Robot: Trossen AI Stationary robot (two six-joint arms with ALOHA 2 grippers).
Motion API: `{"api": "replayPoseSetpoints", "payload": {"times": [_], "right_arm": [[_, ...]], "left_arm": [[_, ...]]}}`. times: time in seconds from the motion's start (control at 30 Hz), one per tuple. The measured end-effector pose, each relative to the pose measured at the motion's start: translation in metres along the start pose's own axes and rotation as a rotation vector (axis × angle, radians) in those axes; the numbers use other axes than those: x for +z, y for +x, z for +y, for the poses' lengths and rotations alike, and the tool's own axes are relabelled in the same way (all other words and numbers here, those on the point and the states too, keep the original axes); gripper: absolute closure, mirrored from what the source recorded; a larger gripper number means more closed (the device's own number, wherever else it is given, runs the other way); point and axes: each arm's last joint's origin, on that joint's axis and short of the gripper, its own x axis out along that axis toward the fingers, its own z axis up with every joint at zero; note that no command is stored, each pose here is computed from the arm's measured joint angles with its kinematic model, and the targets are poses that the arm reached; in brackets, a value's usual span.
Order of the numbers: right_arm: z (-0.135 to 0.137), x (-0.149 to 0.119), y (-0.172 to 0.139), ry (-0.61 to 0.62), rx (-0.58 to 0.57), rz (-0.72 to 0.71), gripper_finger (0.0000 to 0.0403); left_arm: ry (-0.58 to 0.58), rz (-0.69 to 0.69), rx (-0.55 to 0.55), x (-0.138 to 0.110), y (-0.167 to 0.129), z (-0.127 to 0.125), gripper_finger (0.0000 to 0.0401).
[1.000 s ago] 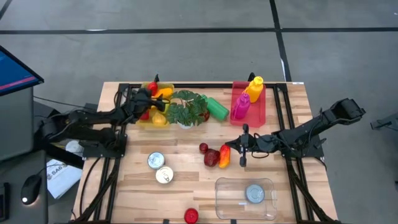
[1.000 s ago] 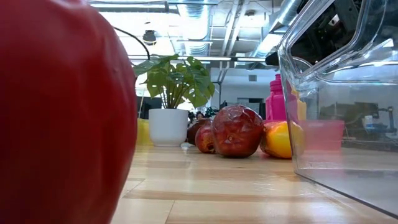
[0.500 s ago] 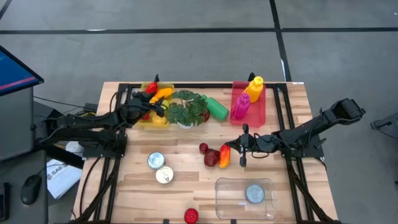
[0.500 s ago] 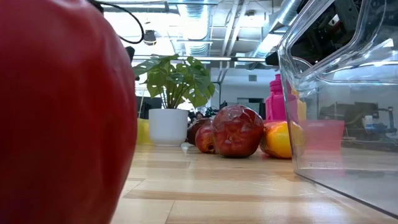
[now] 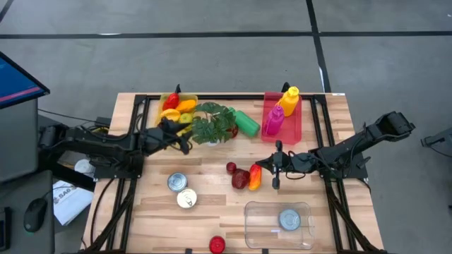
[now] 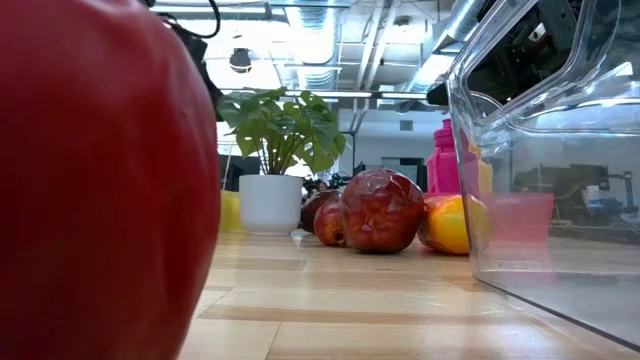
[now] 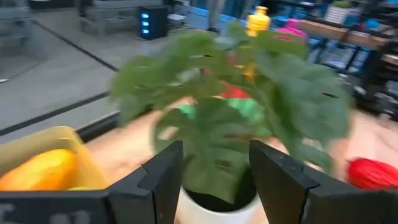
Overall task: Pick & Place Food Item
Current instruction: Put the red tuna can into the transparent bin
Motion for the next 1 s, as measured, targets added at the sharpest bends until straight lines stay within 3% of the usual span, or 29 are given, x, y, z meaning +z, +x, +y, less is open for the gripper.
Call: {"api": "replayPoseSetpoints", "payload": {"times": [0.7,1.0], "right_arm": [[0.0,0.0,0.0,0.0,0.0,0.0,0.0403],[0.0,0.0,0.0,0.0,0.0,0.0,0.0403]], "left_arm": [[-0.07,0.066,-0.328,-0.015,-0.04,-0.048,0.0253],[-0.033,0.105,-0.514,-0.024,-0.069,-0.067,0.0251]]}}
